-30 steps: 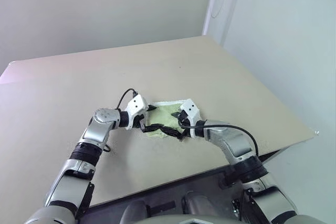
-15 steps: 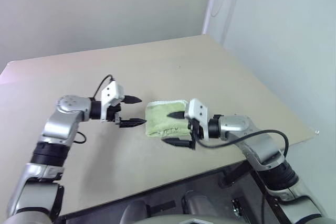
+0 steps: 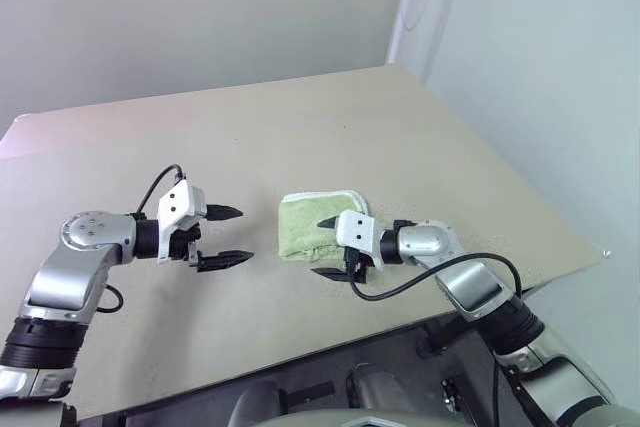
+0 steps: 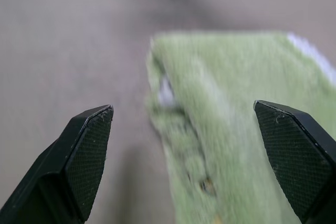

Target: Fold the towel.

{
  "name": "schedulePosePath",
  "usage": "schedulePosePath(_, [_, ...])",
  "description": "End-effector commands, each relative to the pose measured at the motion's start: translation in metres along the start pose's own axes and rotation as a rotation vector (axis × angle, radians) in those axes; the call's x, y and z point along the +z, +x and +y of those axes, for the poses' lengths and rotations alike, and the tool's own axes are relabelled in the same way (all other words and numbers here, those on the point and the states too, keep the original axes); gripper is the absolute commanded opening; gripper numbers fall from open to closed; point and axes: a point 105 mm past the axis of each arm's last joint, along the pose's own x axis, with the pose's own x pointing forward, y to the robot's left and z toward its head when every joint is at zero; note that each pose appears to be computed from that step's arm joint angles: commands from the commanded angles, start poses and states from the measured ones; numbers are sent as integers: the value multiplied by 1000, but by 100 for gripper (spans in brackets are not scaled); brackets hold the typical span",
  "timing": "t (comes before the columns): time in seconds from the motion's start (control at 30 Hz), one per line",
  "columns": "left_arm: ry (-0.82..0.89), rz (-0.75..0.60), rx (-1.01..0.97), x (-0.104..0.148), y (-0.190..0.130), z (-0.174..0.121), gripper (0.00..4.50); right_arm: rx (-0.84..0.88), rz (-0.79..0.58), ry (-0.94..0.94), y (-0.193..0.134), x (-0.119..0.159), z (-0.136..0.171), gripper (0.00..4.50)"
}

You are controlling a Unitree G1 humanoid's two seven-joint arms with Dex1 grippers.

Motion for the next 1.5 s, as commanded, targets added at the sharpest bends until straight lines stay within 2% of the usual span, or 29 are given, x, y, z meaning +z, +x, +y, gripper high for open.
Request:
schedulePosePath(0.03, [18,-14,37,8,-7,1,448,-15,-14,-86,1,6,-3,450])
schedulePosePath(0.13, [13,-16,44,7,-6,1,448,-39,1,-117,5,3,-7,450])
schedulePosePath(0.27, [11,-18,48,6,-3,0,450,-66,39,-170,9,-4,-14,363])
schedulePosePath(0.57, [10,-23,52,9,2,0,450,-74,69,-198,10,-12,-17,21])
schedulePosePath(0.6, [9,-24,53,10,2,1,450,-73,65,-200,10,-11,-17,4])
schedulePosePath(0.8, [4,-25,60,11,3,4,450,-108,-34,-137,6,10,-25,4])
schedulePosePath(0.97, [-14,-46,73,15,4,10,450,-162,-207,43,-10,44,-45,4])
schedulePosePath(1.1, [-18,-41,73,14,6,11,450,-192,-298,162,-25,60,-59,4])
schedulePosePath(1.27, [-25,-52,77,16,8,14,450,-279,-350,273,-46,64,-82,4])
schedulePosePath(1.4, [-25,-57,83,18,7,19,450,-469,-302,264,-88,48,-120,4])
schedulePosePath(1.5, [-27,-60,88,17,7,22,450,-541,-256,217,-113,43,-136,4])
